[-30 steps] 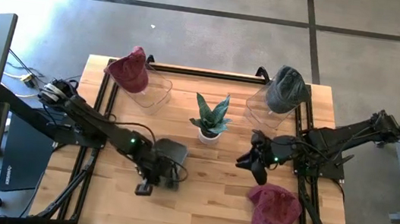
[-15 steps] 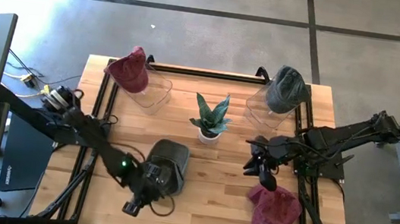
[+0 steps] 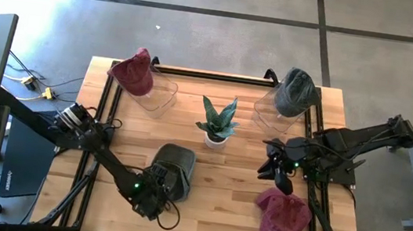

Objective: Pick & Place hat
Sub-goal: Put the black cap into the right transparent bin

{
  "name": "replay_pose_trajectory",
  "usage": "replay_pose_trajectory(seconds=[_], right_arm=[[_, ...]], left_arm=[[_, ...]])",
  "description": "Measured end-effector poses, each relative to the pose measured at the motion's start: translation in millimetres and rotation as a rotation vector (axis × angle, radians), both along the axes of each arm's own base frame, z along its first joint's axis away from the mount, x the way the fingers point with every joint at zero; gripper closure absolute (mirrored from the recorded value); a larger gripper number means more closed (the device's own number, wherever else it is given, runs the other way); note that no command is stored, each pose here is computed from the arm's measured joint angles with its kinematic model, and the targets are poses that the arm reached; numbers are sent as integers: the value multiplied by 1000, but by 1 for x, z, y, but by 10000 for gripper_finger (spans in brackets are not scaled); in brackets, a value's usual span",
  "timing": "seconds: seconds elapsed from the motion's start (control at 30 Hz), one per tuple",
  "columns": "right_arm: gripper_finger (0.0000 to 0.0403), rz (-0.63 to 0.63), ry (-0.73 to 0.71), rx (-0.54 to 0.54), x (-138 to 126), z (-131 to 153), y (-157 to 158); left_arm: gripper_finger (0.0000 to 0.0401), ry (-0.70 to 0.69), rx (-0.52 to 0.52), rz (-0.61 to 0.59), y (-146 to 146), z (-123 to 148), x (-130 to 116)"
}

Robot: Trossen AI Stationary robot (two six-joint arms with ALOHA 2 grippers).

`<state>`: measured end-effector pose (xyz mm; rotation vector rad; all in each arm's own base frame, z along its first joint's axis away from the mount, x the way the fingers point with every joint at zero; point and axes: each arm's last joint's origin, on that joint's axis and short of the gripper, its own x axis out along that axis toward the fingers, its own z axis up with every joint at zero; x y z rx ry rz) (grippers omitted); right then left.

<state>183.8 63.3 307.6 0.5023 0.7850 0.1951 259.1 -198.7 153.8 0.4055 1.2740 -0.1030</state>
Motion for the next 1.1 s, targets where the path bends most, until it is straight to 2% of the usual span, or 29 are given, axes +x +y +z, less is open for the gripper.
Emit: replay_pose_trajectory(seconds=[0.13,0.23,0.33,0.43,0.5,0.63,0.77,0.9,1.0,1.1], right_arm=[[303,-26,-46,-3,-8,7,-4],[303,-72,-73,-1,-14,12,-7],[303,-97,-105,-13,-18,16,-9],[303,-112,-131,-39,-21,18,-11],[303,-107,-142,-57,-21,19,-11],[303,-70,-172,-83,-20,20,-11],[303,-36,-248,-64,-18,29,-9],[301,19,-327,-45,-22,53,-9],[288,65,-381,-5,-27,75,-9],[258,109,-427,3,-30,88,-9]], left_arm=[[193,1,1,21,-1,-3,1],[215,7,-30,92,2,-2,4],[278,46,-122,145,3,5,10],[367,79,-270,159,3,24,26],[388,103,-340,192,9,40,38],[390,45,-463,210,26,91,68],[396,-71,-609,192,51,150,92],[399,-212,-730,128,77,201,107],[399,-306,-800,76,95,226,114],[400,-395,-856,28,110,238,122]])
